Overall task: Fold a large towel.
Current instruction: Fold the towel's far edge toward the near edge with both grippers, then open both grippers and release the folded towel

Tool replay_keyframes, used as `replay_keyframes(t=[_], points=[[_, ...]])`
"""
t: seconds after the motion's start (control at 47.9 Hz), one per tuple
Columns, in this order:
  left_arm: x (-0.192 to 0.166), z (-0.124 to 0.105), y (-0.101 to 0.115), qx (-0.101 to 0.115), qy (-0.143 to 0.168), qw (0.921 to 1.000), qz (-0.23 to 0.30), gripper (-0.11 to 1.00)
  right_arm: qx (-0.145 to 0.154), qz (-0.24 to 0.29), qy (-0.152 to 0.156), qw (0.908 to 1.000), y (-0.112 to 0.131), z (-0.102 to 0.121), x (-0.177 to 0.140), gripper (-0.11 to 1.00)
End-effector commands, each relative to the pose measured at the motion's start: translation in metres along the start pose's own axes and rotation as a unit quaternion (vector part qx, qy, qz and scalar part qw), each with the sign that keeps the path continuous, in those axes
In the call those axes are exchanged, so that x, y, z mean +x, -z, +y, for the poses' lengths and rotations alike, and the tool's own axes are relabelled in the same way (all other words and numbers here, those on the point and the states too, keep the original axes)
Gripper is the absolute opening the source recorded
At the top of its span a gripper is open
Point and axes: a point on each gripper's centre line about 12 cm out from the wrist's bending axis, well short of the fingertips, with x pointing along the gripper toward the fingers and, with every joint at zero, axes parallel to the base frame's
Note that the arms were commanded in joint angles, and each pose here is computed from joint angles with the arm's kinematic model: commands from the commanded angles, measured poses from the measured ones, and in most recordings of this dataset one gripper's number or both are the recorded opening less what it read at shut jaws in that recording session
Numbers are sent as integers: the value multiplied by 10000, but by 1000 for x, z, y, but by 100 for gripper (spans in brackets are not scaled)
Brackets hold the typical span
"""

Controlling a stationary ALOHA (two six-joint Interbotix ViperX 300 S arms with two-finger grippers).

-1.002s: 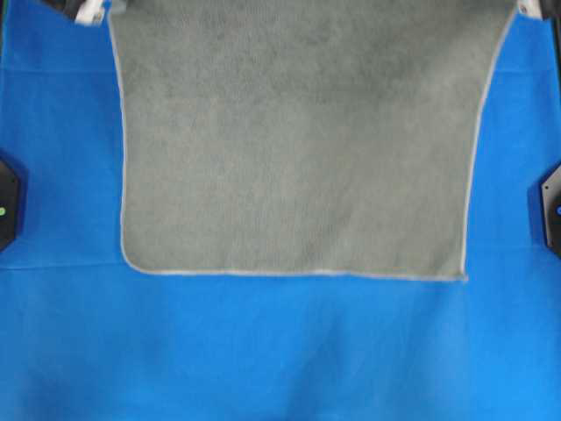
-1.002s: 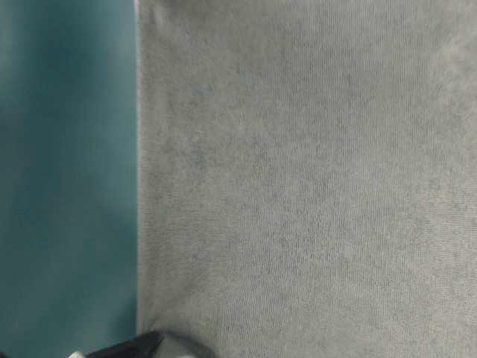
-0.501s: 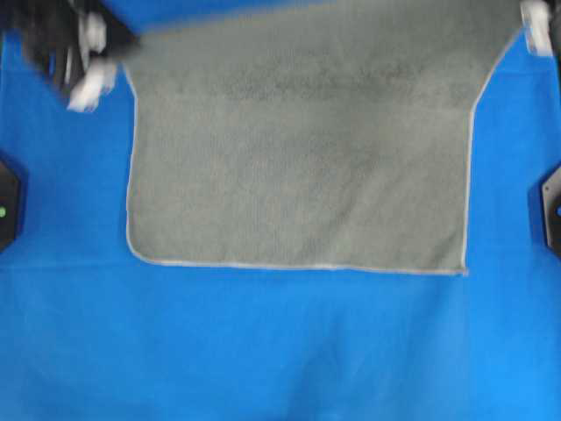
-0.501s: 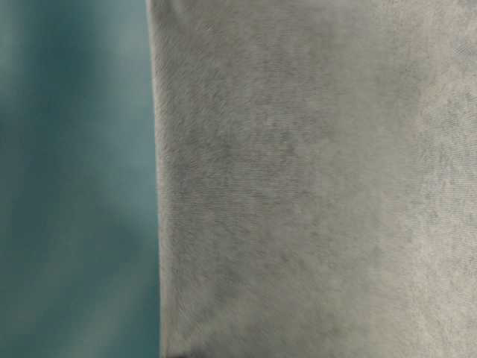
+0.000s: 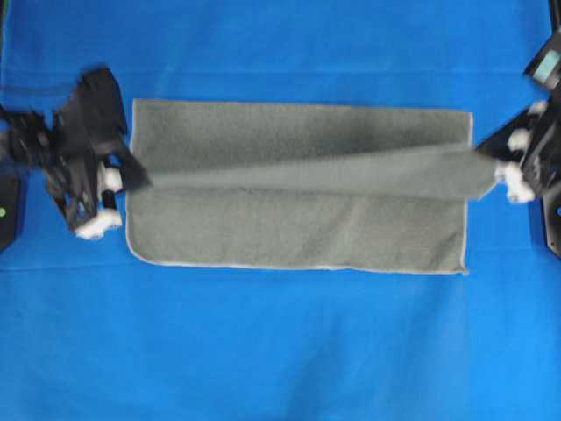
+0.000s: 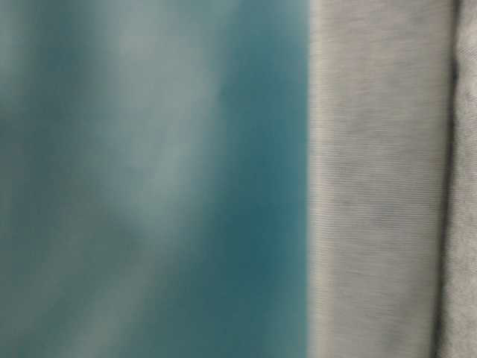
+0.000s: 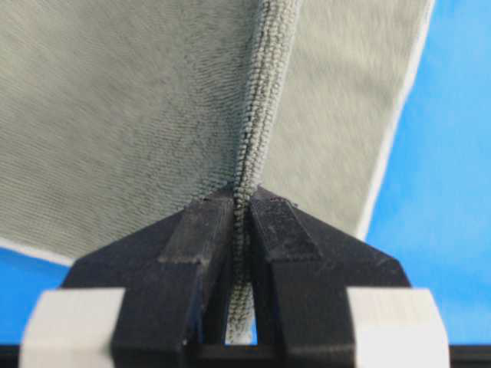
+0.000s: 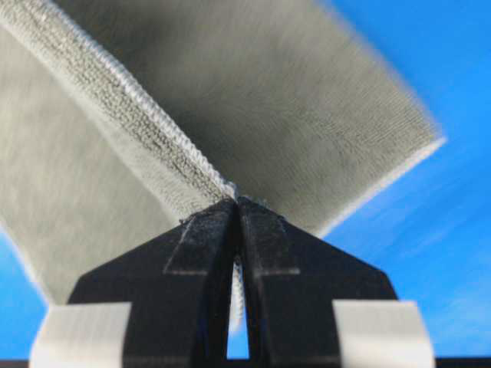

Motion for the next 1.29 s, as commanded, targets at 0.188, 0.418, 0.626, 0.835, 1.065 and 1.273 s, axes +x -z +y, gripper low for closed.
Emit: replay_keyframes(t=[0.188, 0.418, 0.626, 0.835, 1.065, 1.273], points=[[31, -29, 20, 229, 287, 9990, 254, 3, -482, 303, -532, 9970, 16, 34, 31, 1], [38, -40, 23, 357, 369, 9981, 338, 3, -583, 595, -708, 9940, 32, 55, 44, 2], [37, -41, 22, 355, 384, 9981, 311, 6, -617, 717, -879, 9916, 43, 67, 40, 4], [17, -51, 8, 464, 562, 9973, 38, 62, -766, 514, -1129, 9893, 33, 80, 22, 59], [-24, -50, -8, 627, 704, 9940, -556, 79, -1163, -144, -1162, 9863, 6, 81, -15, 62], [-26, 3, -23, 343, 55, 9946, -975, 77, -1035, -485, 20, 9934, -20, 34, -4, 62]])
